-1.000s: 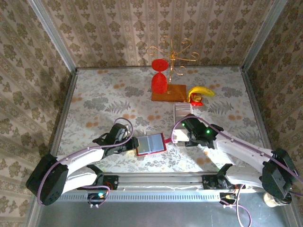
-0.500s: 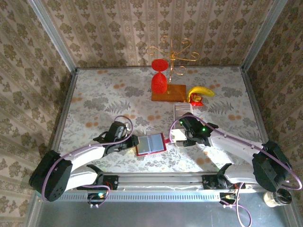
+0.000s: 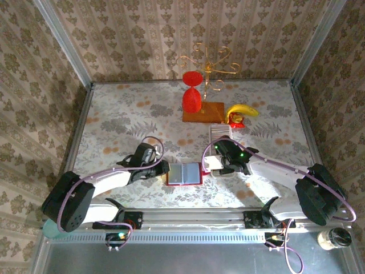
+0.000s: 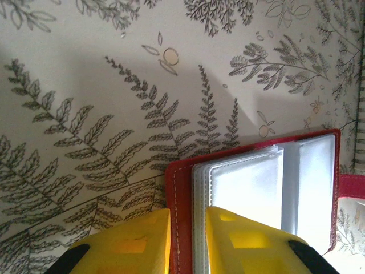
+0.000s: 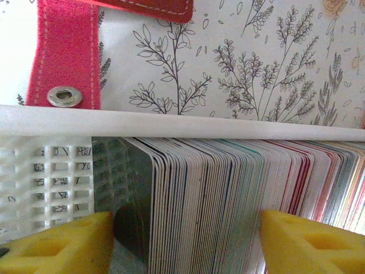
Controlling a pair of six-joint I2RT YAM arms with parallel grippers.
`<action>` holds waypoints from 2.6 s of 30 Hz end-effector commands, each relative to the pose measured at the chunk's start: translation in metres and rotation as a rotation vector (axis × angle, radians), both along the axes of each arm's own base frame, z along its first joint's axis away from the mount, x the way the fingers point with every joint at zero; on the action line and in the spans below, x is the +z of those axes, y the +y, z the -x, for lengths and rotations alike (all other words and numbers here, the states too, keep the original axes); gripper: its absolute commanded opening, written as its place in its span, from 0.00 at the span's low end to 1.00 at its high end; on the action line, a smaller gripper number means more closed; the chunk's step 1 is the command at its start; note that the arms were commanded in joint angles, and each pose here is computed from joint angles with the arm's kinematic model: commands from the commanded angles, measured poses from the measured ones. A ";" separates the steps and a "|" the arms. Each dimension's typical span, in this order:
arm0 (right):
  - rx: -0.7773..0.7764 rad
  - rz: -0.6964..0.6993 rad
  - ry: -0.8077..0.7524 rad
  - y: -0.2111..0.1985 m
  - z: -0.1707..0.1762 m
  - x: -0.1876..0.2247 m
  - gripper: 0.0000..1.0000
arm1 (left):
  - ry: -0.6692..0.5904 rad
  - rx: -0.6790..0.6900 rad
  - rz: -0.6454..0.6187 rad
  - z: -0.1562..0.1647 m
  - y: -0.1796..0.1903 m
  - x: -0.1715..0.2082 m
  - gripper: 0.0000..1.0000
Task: Put the credit cards into the card holder
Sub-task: Rotate the card holder at the bottom-center of the table, then pick up the credit card from the storage box.
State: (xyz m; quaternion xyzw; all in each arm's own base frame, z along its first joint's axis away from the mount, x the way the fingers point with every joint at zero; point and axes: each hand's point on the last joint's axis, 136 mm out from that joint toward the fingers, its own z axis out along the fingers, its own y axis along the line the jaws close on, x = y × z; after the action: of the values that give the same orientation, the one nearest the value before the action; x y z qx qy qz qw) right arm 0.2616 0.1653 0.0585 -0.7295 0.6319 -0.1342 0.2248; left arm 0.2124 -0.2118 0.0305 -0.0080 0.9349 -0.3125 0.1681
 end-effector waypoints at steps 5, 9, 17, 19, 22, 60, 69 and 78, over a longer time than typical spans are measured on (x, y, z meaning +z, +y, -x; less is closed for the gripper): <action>0.022 -0.025 -0.028 0.001 0.001 0.009 0.48 | -0.035 -0.003 -0.008 -0.011 0.005 0.013 0.23; 0.024 -0.025 -0.025 0.000 0.002 0.007 0.40 | -0.043 -0.001 -0.017 -0.007 0.011 0.018 0.23; 0.016 -0.035 -0.023 0.001 0.002 0.012 0.32 | -0.044 0.013 -0.028 0.010 0.026 0.023 0.24; 0.017 -0.040 -0.030 0.001 0.002 0.014 0.30 | -0.041 0.014 -0.023 0.015 0.028 0.022 0.25; 0.017 -0.039 -0.034 0.000 0.002 0.016 0.28 | -0.036 0.014 -0.016 0.020 0.030 0.022 0.25; -0.026 -0.103 -0.110 -0.005 0.003 0.038 0.19 | -0.016 -0.019 -0.008 0.035 0.018 0.014 0.24; -0.038 -0.122 -0.113 -0.007 0.007 0.043 0.15 | -0.015 -0.017 0.002 0.037 0.013 0.015 0.23; -0.030 -0.153 -0.092 -0.002 0.018 0.051 0.07 | -0.007 -0.023 -0.008 0.040 0.014 0.012 0.21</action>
State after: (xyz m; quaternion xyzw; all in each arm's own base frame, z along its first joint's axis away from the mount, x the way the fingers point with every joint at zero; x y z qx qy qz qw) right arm 0.2393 0.1614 0.0941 -0.7064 0.6396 -0.1121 0.2818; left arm 0.1750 -0.1999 0.0476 0.0122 0.9331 -0.3152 0.1728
